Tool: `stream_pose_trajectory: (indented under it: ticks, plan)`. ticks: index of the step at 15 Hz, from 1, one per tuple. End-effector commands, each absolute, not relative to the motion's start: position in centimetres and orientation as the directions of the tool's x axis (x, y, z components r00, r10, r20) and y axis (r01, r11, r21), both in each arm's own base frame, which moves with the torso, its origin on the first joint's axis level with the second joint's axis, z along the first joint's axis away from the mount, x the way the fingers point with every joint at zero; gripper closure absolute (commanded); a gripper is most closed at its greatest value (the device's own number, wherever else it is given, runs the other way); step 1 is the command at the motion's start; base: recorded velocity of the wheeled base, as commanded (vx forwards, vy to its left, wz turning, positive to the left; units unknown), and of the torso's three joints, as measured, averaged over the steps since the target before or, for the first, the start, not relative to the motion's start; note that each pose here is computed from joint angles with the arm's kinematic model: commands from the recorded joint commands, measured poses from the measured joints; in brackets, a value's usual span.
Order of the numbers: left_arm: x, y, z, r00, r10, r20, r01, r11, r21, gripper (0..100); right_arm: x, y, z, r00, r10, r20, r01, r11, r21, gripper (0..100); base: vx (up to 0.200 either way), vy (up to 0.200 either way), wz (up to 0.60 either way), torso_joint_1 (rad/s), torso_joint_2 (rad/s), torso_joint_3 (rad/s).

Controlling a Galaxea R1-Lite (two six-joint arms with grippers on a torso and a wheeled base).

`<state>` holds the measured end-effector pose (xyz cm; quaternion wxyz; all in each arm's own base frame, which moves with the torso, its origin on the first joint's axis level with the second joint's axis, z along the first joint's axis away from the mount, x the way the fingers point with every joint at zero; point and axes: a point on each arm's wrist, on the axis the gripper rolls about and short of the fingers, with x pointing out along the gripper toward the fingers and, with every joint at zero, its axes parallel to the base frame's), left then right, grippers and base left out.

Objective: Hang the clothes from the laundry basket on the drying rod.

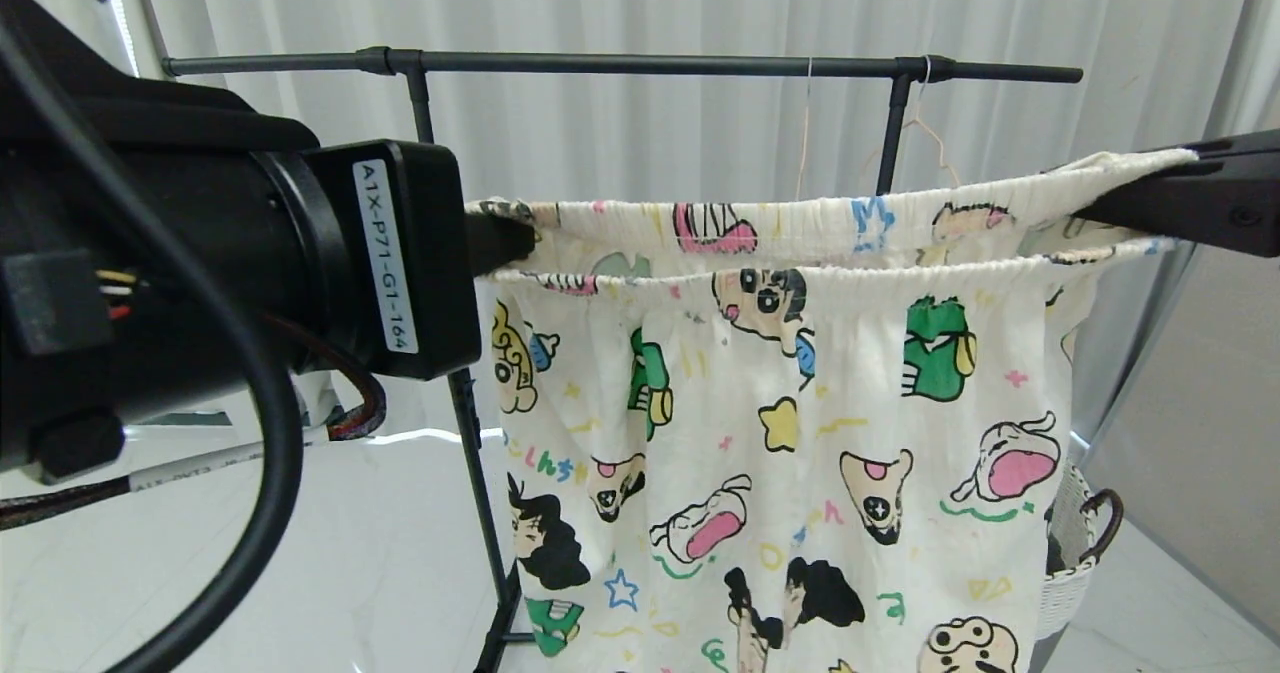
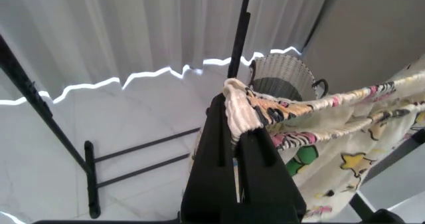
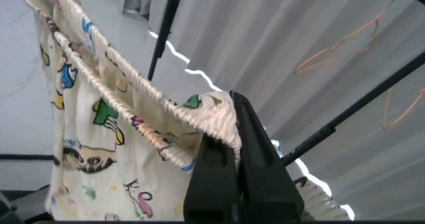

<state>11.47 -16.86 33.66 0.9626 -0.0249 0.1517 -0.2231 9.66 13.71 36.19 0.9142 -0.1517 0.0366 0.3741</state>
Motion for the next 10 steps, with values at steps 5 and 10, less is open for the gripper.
stream_pose_trajectory:
  ticks: [5,10]
  plan:
    - [11.5,-16.8,33.7,0.857,-0.434,-0.279,0.419,0.901,-0.117,100,9.5,13.4,35.2,0.745,0.635,-0.205,-0.666,0.696,-0.269,0,0.0,0.0,0.0,0.0,0.0,0.0]
    - [12.1,-16.7,32.9,0.893,-0.342,-0.292,0.359,0.933,0.007,100,7.4,10.4,34.4,0.716,0.672,-0.187,-0.695,0.662,-0.28,0,0.0,0.0,0.0,0.0,0.0,0.0]
